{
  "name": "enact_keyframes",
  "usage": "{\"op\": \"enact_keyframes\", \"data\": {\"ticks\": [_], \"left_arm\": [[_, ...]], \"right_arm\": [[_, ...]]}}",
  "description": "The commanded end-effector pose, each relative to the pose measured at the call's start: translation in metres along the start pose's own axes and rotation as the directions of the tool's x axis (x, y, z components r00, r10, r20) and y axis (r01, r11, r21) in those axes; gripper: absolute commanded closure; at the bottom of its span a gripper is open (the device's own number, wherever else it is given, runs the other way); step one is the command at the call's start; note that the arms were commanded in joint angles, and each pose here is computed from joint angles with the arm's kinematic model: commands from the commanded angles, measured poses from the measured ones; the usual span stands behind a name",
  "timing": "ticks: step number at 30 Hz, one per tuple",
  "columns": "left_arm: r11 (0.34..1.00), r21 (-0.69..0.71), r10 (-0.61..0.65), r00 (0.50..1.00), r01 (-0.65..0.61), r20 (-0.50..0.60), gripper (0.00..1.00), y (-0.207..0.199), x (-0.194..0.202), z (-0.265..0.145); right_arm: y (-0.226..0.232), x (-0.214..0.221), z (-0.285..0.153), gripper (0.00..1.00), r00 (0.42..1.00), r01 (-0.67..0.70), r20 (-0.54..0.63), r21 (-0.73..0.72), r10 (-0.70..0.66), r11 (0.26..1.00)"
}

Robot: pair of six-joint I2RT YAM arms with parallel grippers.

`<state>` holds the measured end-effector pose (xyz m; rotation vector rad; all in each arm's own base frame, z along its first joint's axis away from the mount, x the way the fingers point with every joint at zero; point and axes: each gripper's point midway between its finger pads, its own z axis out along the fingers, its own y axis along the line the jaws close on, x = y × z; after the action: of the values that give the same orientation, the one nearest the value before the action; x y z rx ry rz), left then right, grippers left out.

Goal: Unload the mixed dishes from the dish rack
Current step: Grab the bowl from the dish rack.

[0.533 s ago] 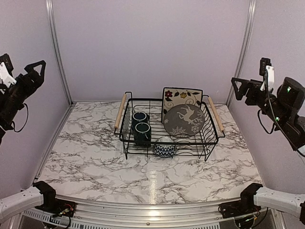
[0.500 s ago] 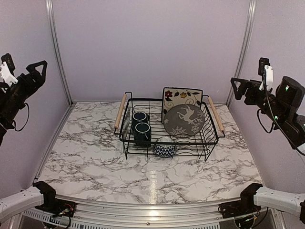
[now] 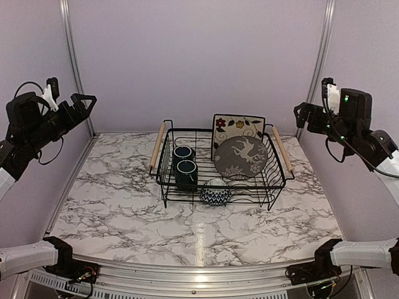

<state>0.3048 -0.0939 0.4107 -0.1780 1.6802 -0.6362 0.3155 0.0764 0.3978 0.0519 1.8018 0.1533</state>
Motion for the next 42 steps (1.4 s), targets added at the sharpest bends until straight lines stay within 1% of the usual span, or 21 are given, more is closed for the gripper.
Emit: {"op": "enact_keyframes", "data": {"ticks": [1, 3, 5, 10, 14, 16, 20, 25, 28, 30, 33, 36, 37, 39, 41, 42], "left_arm": [[0.998, 0.044, -0.032, 0.991, 0.038, -0.128, 0.01, -0.008, 0.036, 0.008], [0.998, 0.046, -0.037, 0.988, 0.045, -0.15, 0.01, -0.009, 0.045, 0.009], [0.997, 0.05, -0.044, 0.985, 0.053, -0.17, 0.01, -0.009, 0.054, 0.009], [0.996, 0.053, -0.065, 0.972, 0.079, -0.225, 0.01, -0.008, 0.076, 0.009], [0.995, 0.05, -0.074, 0.962, 0.091, -0.264, 0.01, -0.007, 0.093, 0.01], [0.995, 0.047, -0.076, 0.957, 0.093, -0.281, 0.01, -0.007, 0.1, 0.011], [0.995, 0.036, -0.076, 0.947, 0.091, -0.311, 0.01, -0.006, 0.115, 0.013], [0.996, 0.012, -0.074, 0.937, 0.083, -0.342, 0.01, -0.002, 0.13, 0.013], [0.997, -0.005, -0.073, 0.932, 0.076, -0.354, 0.01, 0.002, 0.138, 0.013], [0.997, -0.019, -0.072, 0.929, 0.069, -0.363, 0.01, 0.005, 0.142, 0.013], [0.998, -0.03, -0.066, 0.92, 0.059, -0.386, 0.01, 0.006, 0.146, 0.012], [0.998, -0.04, -0.065, 0.921, 0.054, -0.384, 0.01, 0.008, 0.147, 0.01], [0.998, -0.042, -0.068, 0.922, 0.056, -0.381, 0.01, 0.009, 0.148, 0.009], [0.997, -0.04, -0.073, 0.924, 0.062, -0.376, 0.01, 0.01, 0.149, 0.009], [0.997, -0.037, -0.076, 0.923, 0.067, -0.377, 0.01, 0.009, 0.15, 0.009], [0.997, -0.039, -0.077, 0.922, 0.067, -0.381, 0.01, 0.009, 0.152, 0.01]], "right_arm": [[-0.02, 0.009, 0.005, 0.01, 0.996, -0.067, -0.055, 0.121, 0.074, 0.99], [-0.018, 0.014, 0.009, 0.01, 0.996, -0.06, -0.061, 0.115, 0.067, 0.992], [-0.006, 0.02, 0.013, 0.01, 0.997, -0.029, -0.076, 0.031, 0.031, 0.999], [0.02, 0.019, 0.007, 0.01, 1.0, -0.018, -0.025, -0.152, 0.014, 0.988], [0.052, 0.034, 0.021, 0.02, 0.993, -0.029, -0.12, -0.27, -0.003, 0.963], [0.069, 0.041, 0.029, 0.02, 0.987, -0.022, -0.159, -0.29, -0.026, 0.957], [0.108, 0.054, 0.042, 0.01, 0.978, 0.025, -0.191, -0.299, -0.086, 0.954], [0.153, 0.088, 0.056, 0.01, 0.952, 0.044, -0.274, -0.318, -0.136, 0.947], [0.17, 0.123, 0.07, 0.01, 0.909, 0.06, -0.375, -0.317, -0.184, 0.946], [0.178, 0.146, 0.078, 0.01, 0.882, 0.084, -0.42, -0.307, -0.214, 0.948], [0.183, 0.172, 0.093, 0.01, 0.843, 0.09, -0.492, -0.273, -0.219, 0.958], [0.189, 0.196, 0.103, 0.01, 0.799, 0.091, -0.555, -0.269, -0.232, 0.959], [0.193, 0.205, 0.104, 0.01, 0.78, 0.088, -0.576, -0.285, -0.244, 0.954], [0.206, 0.223, 0.103, 0.01, 0.735, 0.088, -0.602, -0.373, -0.313, 0.924], [0.208, 0.237, 0.108, 0.02, 0.708, 0.095, -0.624, -0.382, -0.332, 0.92], [0.206, 0.243, 0.111, 0.04, 0.698, 0.107, -0.631, -0.377, -0.339, 0.92]]}}
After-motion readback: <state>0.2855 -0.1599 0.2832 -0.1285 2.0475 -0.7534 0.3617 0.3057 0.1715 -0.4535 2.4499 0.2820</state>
